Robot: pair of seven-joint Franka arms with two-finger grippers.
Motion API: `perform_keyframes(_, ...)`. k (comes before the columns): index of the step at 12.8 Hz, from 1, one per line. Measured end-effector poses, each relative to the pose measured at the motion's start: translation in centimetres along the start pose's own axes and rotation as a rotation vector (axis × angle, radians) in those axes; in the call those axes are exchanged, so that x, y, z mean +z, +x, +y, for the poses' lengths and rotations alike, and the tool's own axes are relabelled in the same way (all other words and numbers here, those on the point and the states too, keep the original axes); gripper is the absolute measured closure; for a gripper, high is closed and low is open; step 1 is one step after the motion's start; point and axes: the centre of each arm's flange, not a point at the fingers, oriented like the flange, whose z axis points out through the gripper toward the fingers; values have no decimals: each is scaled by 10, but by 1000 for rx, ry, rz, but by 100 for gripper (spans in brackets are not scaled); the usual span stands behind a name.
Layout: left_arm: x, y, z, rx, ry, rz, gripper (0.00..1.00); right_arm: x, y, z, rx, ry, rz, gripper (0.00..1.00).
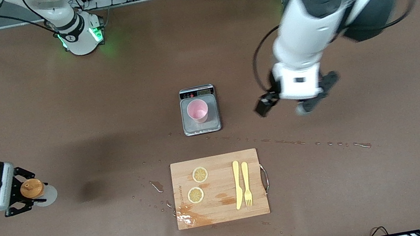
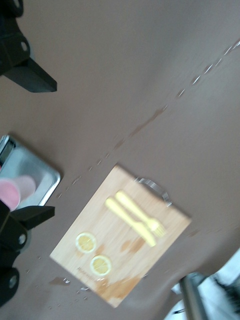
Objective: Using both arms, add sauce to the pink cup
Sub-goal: 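Open the left gripper and raise it away from the cup, then lift the sauce bottle with the right gripper over the pink cup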
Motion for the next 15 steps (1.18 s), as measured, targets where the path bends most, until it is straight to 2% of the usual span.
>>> perform_keyframes(3, -50, 71, -77, 142, 59, -1, 0, 5, 121, 0, -26, 68, -189, 52)
perform_keyframes(6, -78, 110, -139, 328, 121, -28, 0, 31, 254, -31, 18, 109, -401, 52)
perform_keyframes(8, -89, 129, -173, 432, 147, -47, 0, 61, 322, -62, 71, 104, -554, 52)
perform_keyframes(11, -98, 142, -210, 553, 164, -62, 0, 88, 369, -103, 117, 126, -734, 52)
perform_keyframes(15, -106, 139, -217, 606, 165, -56, 0, 97, 390, -134, 197, 116, -911, 52)
